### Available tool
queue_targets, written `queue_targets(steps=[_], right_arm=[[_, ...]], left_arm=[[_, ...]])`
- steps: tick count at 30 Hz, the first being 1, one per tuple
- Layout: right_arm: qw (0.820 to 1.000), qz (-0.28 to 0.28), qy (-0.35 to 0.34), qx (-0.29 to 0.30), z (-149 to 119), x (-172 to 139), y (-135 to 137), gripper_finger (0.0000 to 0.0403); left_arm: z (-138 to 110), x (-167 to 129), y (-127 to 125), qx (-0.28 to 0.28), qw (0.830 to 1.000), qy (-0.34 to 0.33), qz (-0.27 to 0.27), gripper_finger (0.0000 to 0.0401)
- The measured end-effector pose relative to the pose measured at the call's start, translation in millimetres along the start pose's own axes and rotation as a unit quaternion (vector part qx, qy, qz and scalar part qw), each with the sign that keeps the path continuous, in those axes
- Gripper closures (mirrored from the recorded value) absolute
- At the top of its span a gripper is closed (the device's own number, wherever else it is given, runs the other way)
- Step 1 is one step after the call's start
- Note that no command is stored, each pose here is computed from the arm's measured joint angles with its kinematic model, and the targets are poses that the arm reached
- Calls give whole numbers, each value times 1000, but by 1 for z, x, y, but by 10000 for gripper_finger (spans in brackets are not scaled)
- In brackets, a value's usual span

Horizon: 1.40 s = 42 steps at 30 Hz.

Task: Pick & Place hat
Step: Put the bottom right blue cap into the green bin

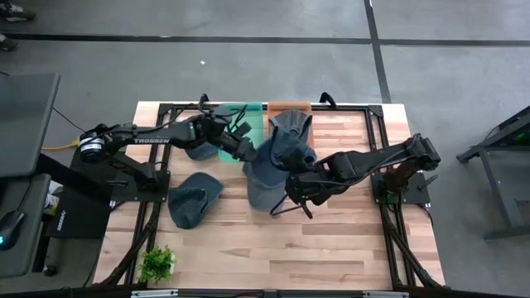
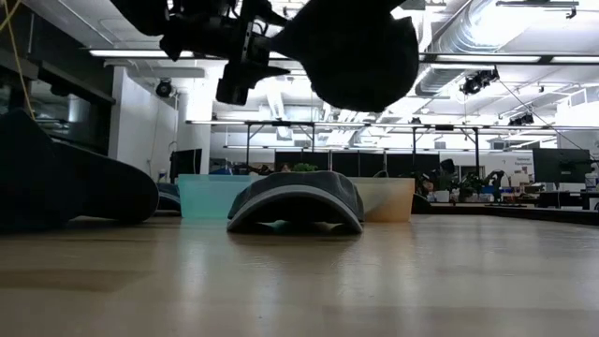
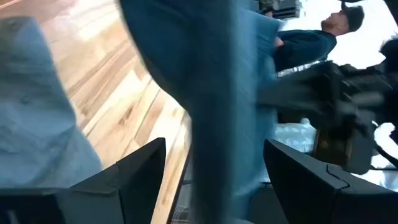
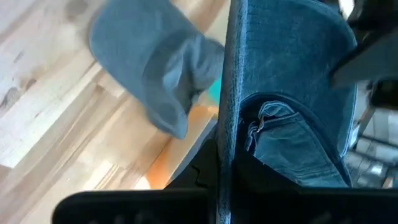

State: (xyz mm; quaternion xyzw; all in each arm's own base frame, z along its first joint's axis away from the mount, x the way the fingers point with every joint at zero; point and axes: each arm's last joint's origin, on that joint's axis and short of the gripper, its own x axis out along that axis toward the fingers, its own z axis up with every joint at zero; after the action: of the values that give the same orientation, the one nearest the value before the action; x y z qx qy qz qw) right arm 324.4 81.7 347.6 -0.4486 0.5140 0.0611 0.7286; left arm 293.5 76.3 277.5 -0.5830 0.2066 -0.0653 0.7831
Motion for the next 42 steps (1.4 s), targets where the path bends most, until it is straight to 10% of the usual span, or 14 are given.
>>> queue_targets(steps=[18, 32, 42], right_arm=[[988, -12, 5, -157, -1, 1, -3, 399], [988, -14, 2, -152, 0, 1, -4, 399], [993, -18, -11, -114, 2, 1, -5, 368]], left_arm=[[-5, -1, 4, -48, 998, 50, 5, 144], [-8, -1, 9, -63, 995, 75, 19, 376], [-9, -1, 8, -57, 995, 80, 14, 393]])
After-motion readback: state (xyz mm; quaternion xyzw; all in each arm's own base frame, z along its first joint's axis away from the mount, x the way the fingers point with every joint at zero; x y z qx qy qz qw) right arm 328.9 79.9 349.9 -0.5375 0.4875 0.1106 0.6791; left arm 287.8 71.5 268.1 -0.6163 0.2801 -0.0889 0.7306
